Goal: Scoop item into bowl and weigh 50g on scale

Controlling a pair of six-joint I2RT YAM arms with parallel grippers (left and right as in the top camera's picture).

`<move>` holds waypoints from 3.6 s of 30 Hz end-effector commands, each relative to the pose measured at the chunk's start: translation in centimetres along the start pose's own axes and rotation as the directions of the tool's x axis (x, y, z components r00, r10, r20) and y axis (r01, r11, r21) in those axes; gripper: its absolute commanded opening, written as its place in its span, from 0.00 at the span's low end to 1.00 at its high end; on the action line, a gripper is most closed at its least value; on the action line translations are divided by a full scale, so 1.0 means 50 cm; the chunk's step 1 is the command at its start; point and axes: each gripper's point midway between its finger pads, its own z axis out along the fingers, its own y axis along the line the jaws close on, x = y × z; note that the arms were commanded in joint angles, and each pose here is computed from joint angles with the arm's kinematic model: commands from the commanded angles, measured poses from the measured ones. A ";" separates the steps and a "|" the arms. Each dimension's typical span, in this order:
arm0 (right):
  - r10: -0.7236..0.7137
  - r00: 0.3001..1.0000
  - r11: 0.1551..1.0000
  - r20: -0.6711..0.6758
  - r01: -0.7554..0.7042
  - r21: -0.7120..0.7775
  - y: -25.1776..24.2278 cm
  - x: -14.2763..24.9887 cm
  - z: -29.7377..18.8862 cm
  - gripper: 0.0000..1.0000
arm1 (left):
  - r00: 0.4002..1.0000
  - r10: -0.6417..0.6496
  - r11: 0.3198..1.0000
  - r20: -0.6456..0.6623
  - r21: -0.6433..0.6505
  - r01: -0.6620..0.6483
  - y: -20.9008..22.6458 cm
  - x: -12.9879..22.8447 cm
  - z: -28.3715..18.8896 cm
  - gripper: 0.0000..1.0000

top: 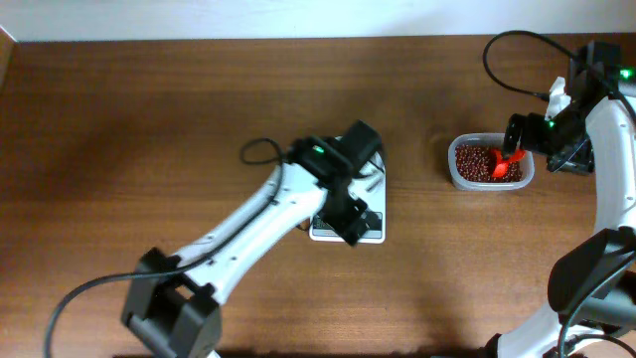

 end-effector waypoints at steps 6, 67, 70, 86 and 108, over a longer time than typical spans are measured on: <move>-0.004 1.000 1.000 0.017 0.005 -0.011 0.007 0.002 -0.012 0.99 | 0.768 -0.415 0.878 0.488 -0.005 0.478 0.384 -0.056 -0.195 0.99; -0.004 1.000 1.000 0.017 0.005 -0.011 0.007 0.002 -0.012 0.99 | 0.854 0.516 0.854 0.058 0.041 -0.519 0.121 0.140 0.225 0.99; -0.004 1.000 1.000 0.017 0.005 -0.011 0.007 0.002 -0.012 0.99 | 0.853 0.517 0.854 0.069 0.030 -0.520 0.124 0.130 0.231 0.99; -0.004 1.000 1.000 0.017 0.005 -0.011 0.007 0.002 -0.012 0.99 | 0.801 0.595 0.803 0.067 0.002 -0.596 0.132 0.126 0.233 0.99; -0.004 1.000 1.000 0.017 0.005 -0.011 0.007 0.002 -0.012 0.99 | 0.707 0.703 0.711 -0.080 0.038 -0.703 0.158 0.135 0.155 0.99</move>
